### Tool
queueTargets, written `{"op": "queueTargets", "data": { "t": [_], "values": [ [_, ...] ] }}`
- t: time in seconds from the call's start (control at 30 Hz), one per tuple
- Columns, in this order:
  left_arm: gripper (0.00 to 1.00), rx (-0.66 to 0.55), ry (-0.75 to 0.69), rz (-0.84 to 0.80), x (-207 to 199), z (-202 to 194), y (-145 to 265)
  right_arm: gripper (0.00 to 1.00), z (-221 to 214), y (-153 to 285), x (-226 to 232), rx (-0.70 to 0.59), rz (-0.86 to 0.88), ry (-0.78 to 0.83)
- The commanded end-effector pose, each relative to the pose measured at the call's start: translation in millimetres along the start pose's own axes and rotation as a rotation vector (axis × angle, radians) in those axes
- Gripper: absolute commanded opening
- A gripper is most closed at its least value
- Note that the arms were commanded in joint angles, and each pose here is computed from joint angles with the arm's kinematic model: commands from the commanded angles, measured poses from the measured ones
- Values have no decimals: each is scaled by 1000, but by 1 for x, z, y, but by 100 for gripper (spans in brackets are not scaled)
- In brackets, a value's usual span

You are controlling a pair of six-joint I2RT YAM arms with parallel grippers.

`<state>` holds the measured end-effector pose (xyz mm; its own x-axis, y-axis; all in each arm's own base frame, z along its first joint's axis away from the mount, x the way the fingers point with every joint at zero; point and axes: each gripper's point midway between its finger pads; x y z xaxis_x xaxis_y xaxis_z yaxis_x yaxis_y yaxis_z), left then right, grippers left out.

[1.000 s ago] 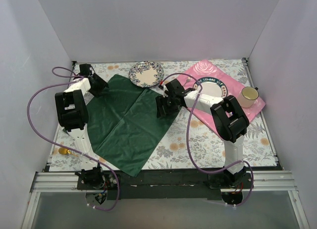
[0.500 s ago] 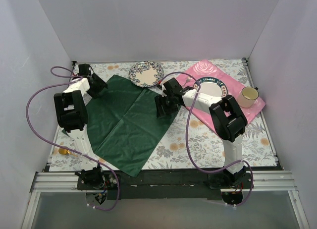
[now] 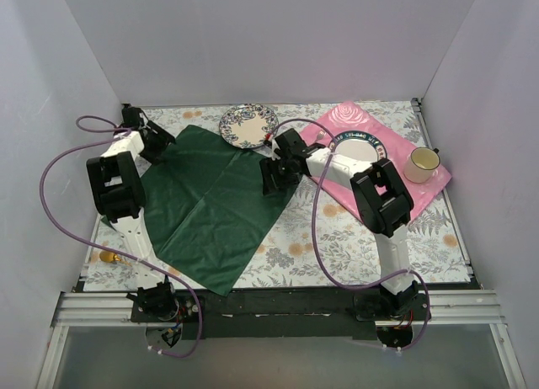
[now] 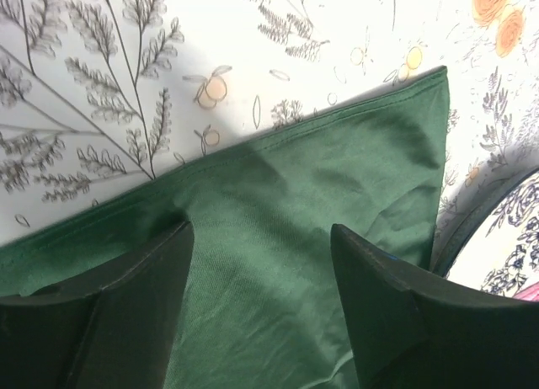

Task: Fold the napkin, place the utensils inside, and roll it up
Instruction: Flatten the napkin out

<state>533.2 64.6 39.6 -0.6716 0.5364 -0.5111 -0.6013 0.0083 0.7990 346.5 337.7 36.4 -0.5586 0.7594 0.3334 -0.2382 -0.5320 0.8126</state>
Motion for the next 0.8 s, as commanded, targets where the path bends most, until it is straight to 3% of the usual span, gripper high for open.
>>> {"op": "queueTargets", "data": {
  "t": [0.0,0.27,0.5,0.63,0.77],
  "values": [
    [73,30,-21,40,14,0,-5,70,6,-13,0,12,6,11],
    [84,-167,-126,89,-15,28,73,70,29,-1,10,-38,-8,46],
    [88,-309,-9,238,46,38,139,76,45,29,30,-114,-24,133],
    [87,-276,84,241,86,24,153,76,29,27,45,-83,36,147],
    [88,-257,80,198,90,9,162,73,13,19,50,-58,81,112]
  ]
}}
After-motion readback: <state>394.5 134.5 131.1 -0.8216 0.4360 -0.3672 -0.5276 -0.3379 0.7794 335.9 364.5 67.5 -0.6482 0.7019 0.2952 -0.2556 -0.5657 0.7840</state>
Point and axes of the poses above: each gripper's point midway between its finger pads, its own y axis back along the fingers, its own x axis along the line the jaws close on, z = x × y, and after that the axes turned 4 degrees about y, right-handed
